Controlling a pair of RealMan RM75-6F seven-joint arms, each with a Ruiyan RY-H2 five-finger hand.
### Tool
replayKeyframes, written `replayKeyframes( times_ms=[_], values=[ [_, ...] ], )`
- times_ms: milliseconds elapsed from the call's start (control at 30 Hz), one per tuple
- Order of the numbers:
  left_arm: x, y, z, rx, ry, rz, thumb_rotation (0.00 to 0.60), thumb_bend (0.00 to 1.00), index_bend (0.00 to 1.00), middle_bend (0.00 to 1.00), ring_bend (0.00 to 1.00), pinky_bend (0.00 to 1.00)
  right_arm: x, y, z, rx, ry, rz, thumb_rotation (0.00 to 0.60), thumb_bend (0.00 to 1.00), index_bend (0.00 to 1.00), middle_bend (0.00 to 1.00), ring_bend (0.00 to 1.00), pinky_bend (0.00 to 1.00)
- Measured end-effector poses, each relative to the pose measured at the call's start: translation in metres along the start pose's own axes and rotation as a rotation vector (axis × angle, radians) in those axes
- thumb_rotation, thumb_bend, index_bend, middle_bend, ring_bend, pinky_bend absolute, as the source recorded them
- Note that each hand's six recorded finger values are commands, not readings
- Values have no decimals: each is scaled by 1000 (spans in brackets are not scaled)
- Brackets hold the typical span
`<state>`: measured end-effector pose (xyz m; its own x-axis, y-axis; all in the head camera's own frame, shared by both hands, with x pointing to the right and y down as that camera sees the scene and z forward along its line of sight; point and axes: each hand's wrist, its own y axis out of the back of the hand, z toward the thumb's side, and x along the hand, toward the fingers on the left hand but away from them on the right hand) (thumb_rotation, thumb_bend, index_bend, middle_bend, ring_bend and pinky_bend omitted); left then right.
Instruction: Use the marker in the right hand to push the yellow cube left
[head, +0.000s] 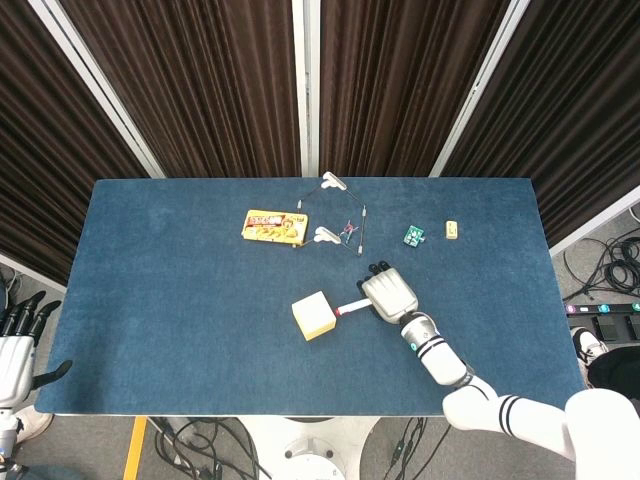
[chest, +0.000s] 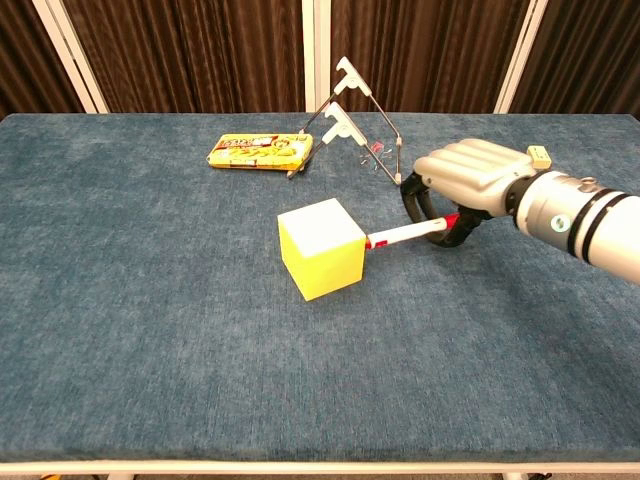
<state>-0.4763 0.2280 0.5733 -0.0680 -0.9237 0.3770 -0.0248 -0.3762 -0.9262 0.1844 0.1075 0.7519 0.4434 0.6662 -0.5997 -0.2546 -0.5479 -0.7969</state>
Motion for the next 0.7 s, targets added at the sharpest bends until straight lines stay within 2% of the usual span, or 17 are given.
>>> replayKeyframes(
  times_ms=[267,700],
  values=[
    [-2,0,-2,-3,4,-1,600,36,213,177,131,143,-12,2,42,-18,21,23,600,439,660,553,220,193],
    [-1,-1,-3,1,4,-6,600,35,213,177,131,143,-39,23,119,-52,74,25,600,438,662,557,232,170]
  ],
)
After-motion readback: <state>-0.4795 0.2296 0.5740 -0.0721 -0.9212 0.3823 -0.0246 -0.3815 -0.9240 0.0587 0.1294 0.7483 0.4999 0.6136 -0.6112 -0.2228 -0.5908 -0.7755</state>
